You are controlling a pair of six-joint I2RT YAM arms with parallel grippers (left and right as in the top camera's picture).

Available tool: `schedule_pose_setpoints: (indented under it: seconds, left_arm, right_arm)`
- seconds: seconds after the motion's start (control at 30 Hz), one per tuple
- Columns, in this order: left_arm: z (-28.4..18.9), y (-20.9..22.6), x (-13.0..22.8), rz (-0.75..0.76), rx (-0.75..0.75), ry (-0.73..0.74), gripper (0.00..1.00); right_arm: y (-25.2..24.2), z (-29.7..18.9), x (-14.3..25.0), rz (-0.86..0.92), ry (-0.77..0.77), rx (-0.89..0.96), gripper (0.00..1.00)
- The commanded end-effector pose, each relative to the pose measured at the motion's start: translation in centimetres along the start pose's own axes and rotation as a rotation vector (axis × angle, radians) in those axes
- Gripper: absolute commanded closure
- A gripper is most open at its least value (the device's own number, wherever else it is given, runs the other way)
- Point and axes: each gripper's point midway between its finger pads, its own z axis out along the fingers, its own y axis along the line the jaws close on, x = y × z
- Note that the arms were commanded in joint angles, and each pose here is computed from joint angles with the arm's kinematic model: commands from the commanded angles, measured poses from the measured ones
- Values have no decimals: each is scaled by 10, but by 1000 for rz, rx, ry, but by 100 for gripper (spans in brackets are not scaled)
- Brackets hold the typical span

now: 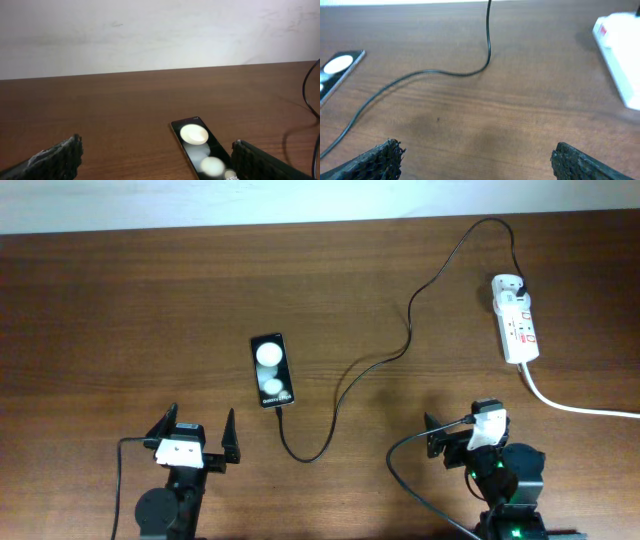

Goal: Plug charger to phone and switch on socket

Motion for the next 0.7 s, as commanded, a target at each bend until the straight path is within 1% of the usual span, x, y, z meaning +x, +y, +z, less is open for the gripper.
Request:
schedule_pose_setpoints:
  seconds: [0.0, 0.27, 0.33, 0.53, 0.67]
  left_arm:
    - [0, 2, 1, 12, -11, 2, 1]
    - [0, 2, 1, 12, -11, 2, 1]
    - [0, 2, 1, 12, -11, 2, 1]
    - [0, 2, 1, 12, -11, 2, 1]
    - [0, 2, 1, 12, -11, 2, 1]
  right_arm:
    - [0, -5, -12, -30, -62, 9, 1]
    - [10, -25, -57, -95, -275, -2, 1]
    - [13, -28, -63, -104, -304, -2, 1]
    - [5, -28, -63, -97, -304, 70, 1]
    - [5, -28, -63, -97, -305, 67, 1]
